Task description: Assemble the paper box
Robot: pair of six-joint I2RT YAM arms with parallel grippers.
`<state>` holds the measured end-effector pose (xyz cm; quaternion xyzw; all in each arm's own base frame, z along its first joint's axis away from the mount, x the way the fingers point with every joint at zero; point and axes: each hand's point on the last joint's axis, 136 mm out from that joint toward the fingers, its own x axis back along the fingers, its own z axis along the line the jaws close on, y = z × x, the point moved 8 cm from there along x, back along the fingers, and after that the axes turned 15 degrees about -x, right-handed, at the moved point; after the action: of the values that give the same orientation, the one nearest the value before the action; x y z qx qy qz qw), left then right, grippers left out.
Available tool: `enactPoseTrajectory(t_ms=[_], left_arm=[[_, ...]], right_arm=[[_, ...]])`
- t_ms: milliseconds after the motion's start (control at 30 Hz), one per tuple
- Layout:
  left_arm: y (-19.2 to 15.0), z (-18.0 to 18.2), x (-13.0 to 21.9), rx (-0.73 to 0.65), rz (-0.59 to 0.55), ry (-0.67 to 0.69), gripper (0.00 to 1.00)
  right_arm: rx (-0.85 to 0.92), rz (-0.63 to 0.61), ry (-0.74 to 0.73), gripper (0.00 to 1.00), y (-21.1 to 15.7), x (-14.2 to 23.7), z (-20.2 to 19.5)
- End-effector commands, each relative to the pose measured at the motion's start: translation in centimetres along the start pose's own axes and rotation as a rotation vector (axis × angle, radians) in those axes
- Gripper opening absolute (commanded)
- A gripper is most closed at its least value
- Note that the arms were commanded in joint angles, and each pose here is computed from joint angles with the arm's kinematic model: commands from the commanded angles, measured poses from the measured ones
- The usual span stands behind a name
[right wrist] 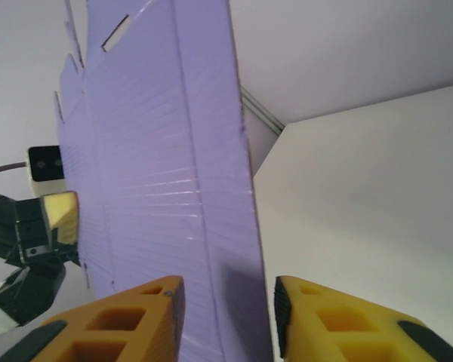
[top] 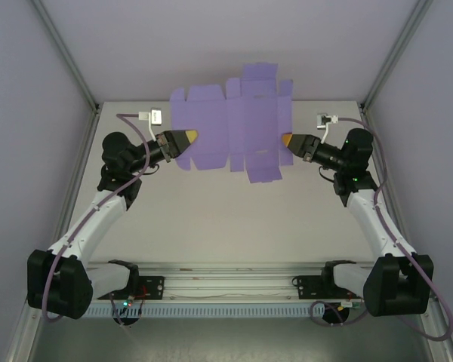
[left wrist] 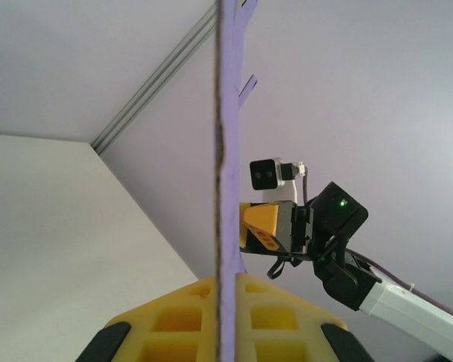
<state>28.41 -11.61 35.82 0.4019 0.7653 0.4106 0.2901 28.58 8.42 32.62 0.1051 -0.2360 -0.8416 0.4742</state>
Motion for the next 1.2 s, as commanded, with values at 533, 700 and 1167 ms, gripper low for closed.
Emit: enactPoseTrajectory(t_ms=[533,700,1167], left_arm=[[-4.7,5.4,3.8,0.056,0.155,0.667,1.0],[-7.7,7.3,7.7,0.074,0.257,1.023,1.0],[-10.2,8.3,9.0,0.075,0.335,1.101,1.0]], right_arm=[[-0.084,0.057,-0.069,0.0,-1.1,-1.1,-3.1],[-0.192,0.118,-0.158,0.0,-3.3,-2.3,-8.0],[0.116,0.418,-0.732,0.01,-5.9,-5.1,-15.5]])
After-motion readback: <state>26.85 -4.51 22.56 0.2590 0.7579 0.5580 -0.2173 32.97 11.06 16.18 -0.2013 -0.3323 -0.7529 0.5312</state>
